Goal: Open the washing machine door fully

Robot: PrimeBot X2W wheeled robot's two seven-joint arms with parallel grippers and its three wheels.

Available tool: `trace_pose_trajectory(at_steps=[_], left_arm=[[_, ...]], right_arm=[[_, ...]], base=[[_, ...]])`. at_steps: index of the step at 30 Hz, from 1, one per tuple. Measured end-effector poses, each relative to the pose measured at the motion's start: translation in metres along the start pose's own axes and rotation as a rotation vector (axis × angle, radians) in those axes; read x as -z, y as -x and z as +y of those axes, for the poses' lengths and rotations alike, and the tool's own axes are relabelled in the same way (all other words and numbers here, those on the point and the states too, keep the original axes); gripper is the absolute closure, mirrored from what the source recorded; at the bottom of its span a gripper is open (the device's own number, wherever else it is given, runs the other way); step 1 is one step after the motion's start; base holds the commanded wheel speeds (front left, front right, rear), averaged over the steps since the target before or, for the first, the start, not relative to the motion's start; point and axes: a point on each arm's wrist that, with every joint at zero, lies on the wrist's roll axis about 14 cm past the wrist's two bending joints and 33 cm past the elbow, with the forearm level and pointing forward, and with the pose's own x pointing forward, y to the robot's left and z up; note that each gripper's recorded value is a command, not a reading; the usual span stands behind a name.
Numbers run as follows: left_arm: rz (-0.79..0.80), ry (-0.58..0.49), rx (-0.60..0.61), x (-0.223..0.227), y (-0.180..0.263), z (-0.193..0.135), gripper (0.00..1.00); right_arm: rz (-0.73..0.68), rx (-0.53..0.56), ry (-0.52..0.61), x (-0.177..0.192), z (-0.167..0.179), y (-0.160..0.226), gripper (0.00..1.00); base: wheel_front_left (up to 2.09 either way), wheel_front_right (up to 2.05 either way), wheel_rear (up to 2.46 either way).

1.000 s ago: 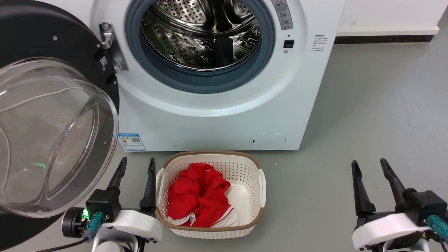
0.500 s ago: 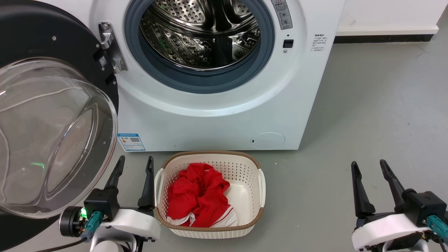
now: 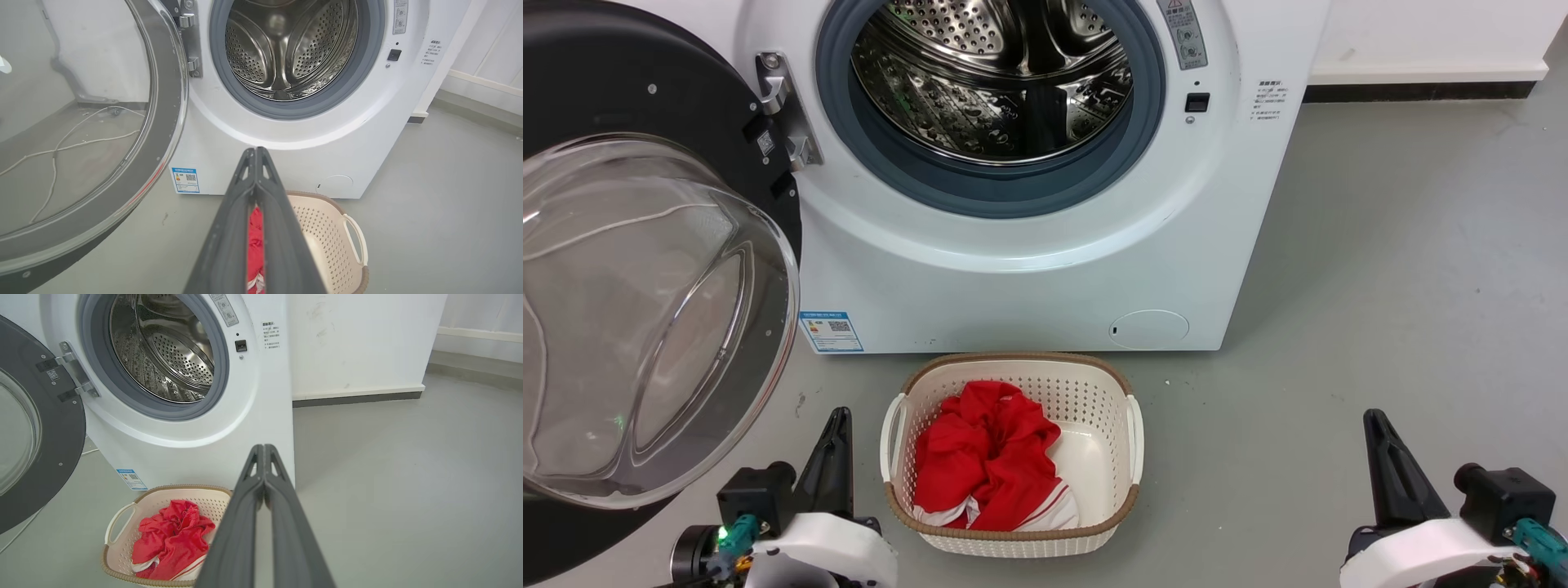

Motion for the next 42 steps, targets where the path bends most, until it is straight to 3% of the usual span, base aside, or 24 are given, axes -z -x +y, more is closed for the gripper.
trace_pose_trajectory(at_steps=[22,42], left_arm=[[0.055,0.408,-0.079,0.006,-0.001,0.013,1.0],[0.068,0.695,-0.101,0.006,-0.003,0.016,1.0]], right_arm=[[0.004,0.056,-0.408,0.002,-0.011,-0.004,1.0],[-0.003,0.081,-0.684,0.001,-0.018,-0.009,1.0]], base=[[0.0,0.0,0.0],[0.0,0.0,0.0]])
